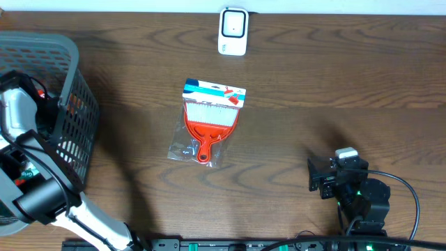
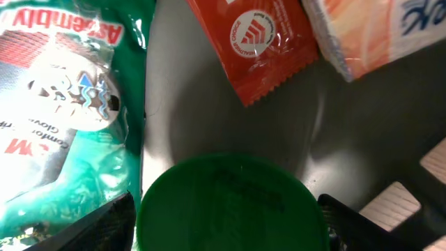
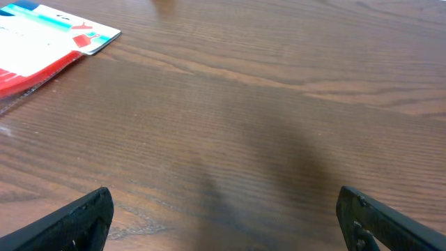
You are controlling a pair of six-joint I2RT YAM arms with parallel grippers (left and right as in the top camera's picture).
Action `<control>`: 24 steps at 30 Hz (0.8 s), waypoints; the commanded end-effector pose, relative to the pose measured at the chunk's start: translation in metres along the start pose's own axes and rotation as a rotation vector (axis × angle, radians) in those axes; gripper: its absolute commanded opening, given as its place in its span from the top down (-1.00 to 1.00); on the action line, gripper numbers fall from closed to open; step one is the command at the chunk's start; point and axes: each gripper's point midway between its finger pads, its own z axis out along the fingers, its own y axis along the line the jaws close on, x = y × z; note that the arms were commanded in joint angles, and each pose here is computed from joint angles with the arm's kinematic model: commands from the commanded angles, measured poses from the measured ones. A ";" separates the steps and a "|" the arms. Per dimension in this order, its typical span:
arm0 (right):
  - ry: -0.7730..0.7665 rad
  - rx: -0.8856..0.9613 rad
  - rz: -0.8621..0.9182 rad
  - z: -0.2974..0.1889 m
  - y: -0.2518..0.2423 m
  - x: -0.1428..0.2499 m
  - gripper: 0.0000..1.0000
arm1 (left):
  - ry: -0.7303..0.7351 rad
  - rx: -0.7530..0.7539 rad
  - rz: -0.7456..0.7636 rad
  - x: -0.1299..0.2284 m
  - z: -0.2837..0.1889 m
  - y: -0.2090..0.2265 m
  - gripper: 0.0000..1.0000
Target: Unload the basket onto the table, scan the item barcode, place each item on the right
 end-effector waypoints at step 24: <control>0.011 0.017 0.009 0.001 -0.003 0.004 -0.98 | -0.066 0.068 0.003 -0.017 0.009 -0.011 0.21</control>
